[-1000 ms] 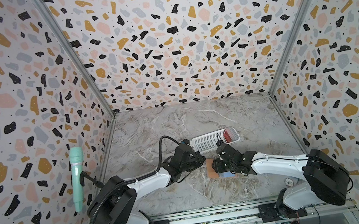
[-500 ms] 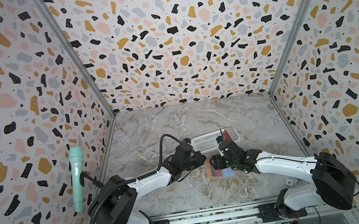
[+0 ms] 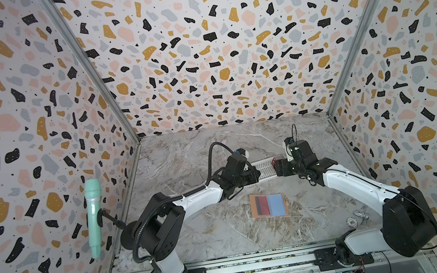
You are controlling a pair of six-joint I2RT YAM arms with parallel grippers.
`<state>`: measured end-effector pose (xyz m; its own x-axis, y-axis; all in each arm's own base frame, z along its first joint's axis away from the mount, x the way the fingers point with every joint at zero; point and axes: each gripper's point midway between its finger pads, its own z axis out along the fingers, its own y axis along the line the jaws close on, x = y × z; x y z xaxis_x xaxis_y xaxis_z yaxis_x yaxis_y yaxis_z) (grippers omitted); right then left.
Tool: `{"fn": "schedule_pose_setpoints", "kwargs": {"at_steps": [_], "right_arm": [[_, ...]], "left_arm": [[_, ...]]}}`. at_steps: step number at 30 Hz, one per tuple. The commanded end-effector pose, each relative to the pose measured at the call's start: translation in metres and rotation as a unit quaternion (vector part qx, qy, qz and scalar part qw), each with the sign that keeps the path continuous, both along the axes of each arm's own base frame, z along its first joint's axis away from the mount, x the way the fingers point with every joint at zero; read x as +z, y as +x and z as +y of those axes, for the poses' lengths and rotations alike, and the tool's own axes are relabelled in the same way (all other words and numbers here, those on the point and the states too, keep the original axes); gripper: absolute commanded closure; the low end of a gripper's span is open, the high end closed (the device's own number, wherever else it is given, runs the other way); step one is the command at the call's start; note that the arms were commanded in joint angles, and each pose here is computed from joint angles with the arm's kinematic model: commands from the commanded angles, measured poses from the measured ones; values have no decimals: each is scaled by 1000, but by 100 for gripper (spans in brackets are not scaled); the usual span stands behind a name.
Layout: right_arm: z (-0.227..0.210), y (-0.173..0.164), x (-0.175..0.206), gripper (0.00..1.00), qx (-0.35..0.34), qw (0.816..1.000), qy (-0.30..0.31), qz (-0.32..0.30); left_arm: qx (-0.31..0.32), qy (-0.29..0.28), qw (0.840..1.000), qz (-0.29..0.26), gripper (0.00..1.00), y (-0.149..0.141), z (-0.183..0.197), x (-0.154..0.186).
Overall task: Insert credit cards into a card holder
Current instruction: Flip over the card slot in the card holder, then pick up the credit card from the storage box.
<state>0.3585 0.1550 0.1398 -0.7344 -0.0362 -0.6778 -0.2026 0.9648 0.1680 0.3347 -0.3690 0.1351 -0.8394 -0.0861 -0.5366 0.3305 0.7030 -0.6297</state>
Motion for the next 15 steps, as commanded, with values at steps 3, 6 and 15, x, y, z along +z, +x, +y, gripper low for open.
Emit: {"fn": "schedule_pose_setpoints", "kwargs": {"at_steps": [3,6,15], "right_arm": [[-10,28,-18,8,23,998,-51,23],[-12,41,-33,6,26,997,-69,36],[-19,58,-70,6,19,992,-104,63]], "left_arm": [[-23,20,999,-16,85,20,-19,-9],[-27,13,999,-15,84,26,-27,-14],[-35,13,999,-5,83,36,-42,-37]]}}
